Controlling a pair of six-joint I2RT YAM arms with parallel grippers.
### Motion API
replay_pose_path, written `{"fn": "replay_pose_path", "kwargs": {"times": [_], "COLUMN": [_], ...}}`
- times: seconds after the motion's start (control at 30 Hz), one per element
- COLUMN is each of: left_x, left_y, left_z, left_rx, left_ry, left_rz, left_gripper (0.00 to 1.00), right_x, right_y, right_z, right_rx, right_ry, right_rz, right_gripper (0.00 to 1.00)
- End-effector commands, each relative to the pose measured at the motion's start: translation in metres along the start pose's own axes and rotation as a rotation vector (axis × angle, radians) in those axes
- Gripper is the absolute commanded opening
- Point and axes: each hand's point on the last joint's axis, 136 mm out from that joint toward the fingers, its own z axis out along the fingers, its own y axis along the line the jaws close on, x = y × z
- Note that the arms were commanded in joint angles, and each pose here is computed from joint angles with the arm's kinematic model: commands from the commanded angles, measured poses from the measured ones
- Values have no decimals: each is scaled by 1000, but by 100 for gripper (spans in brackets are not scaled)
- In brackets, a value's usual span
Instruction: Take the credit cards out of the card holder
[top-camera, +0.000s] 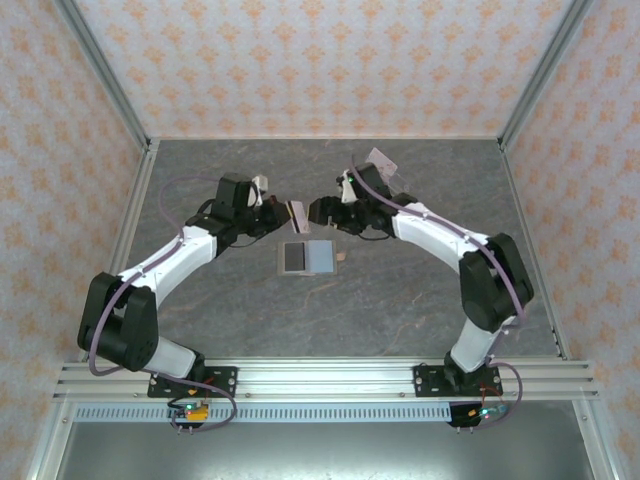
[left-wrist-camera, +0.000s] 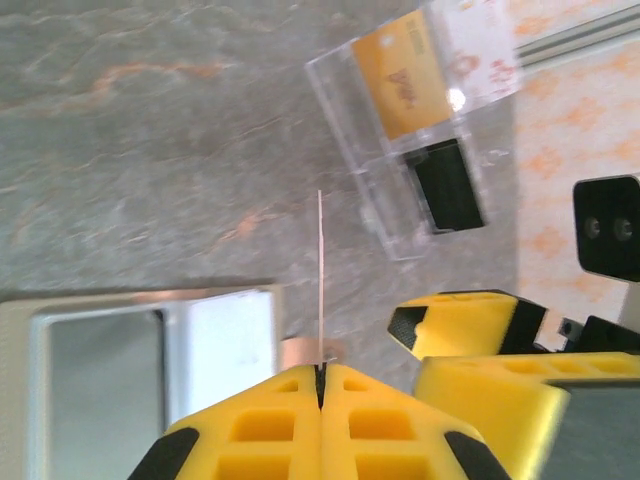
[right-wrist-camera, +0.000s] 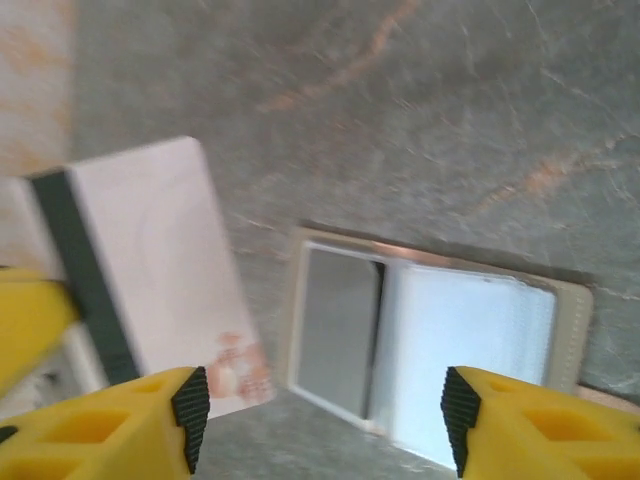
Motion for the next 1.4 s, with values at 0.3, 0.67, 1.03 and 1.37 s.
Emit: {"fn": "replay_pose_path", "kwargs": {"times": [0.3, 0.67, 1.03, 1.37], "left_x": [-27, -33, -31, -30], "left_y": [-87, -87, -83, -79], "left_z": [-28, -34, -41, -39], "left_rx": [353, 417, 401, 384], "left_ry": [-40, -41, -40, -37], "left_rz": [-15, -76, -61, -67], "left_gripper": [0, 0, 0, 0], "right_x": [-22, -25, -34, -33], "right_y": [70, 94, 90, 83], "right_z": [-30, -48, -64, -65], "right_rx": [-395, -512, -536, -543], "right_ry": [28, 3, -86, -94], "right_rz": [-28, -61, -23, 17], "right_gripper": [89, 51, 33, 19]}}
